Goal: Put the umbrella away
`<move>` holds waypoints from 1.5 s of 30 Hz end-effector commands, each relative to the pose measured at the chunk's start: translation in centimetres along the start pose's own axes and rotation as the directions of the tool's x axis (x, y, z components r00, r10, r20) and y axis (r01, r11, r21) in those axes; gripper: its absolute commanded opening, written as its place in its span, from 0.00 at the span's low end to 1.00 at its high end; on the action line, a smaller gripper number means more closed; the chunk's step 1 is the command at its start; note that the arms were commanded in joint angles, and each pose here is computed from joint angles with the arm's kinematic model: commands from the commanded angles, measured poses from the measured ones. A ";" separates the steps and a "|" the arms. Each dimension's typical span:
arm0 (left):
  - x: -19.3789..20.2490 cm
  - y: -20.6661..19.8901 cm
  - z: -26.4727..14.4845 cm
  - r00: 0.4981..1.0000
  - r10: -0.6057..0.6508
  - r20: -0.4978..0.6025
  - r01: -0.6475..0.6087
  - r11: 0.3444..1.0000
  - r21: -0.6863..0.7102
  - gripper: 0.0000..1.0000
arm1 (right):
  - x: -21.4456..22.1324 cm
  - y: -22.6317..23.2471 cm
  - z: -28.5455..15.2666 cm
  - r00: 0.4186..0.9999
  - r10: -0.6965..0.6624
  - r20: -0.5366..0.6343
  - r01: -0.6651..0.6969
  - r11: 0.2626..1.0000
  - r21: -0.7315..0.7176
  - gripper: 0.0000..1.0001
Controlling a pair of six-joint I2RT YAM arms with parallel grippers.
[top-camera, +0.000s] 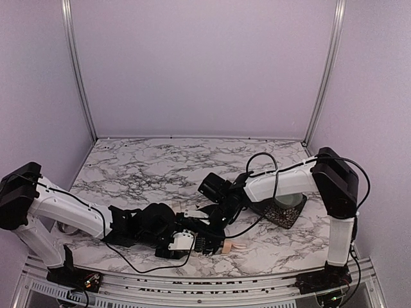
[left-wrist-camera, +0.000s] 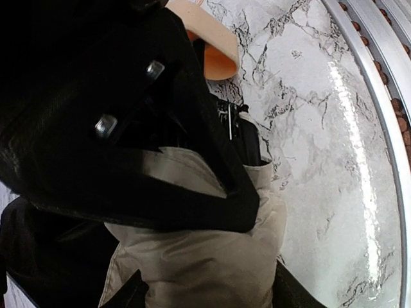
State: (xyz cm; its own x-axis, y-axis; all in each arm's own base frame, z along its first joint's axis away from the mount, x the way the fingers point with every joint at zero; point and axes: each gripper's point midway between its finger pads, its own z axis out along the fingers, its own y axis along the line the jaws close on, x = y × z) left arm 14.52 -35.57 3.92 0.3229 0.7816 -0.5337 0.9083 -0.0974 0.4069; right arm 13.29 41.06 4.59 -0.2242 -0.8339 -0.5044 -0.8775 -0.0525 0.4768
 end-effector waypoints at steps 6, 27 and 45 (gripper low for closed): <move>5.1 -6.2 0.9 0.958 -0.057 -0.283 0.147 0.940 0.309 0.47 | -0.4 -0.9 -4.5 0.988 0.091 0.122 -0.105 0.989 0.108 0.68; 4.7 -5.4 2.2 0.782 -0.411 -0.470 0.621 0.581 0.526 0.26 | -1.7 7.1 -14.1 0.769 -0.624 0.139 0.232 0.475 0.849 0.73; 4.7 -5.3 2.4 0.750 -0.428 -0.504 0.661 0.509 0.551 0.23 | -0.3 -0.7 -4.6 0.799 -0.540 -0.264 0.497 0.346 0.796 0.81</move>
State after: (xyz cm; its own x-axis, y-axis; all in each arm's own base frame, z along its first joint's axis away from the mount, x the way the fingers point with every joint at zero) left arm 15.06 -38.12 2.47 -0.2254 0.8392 -0.4948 0.8900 -0.0293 -0.4550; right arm 14.68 37.02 5.81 0.3754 -0.8160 -0.4396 -0.7766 -0.0181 -0.6297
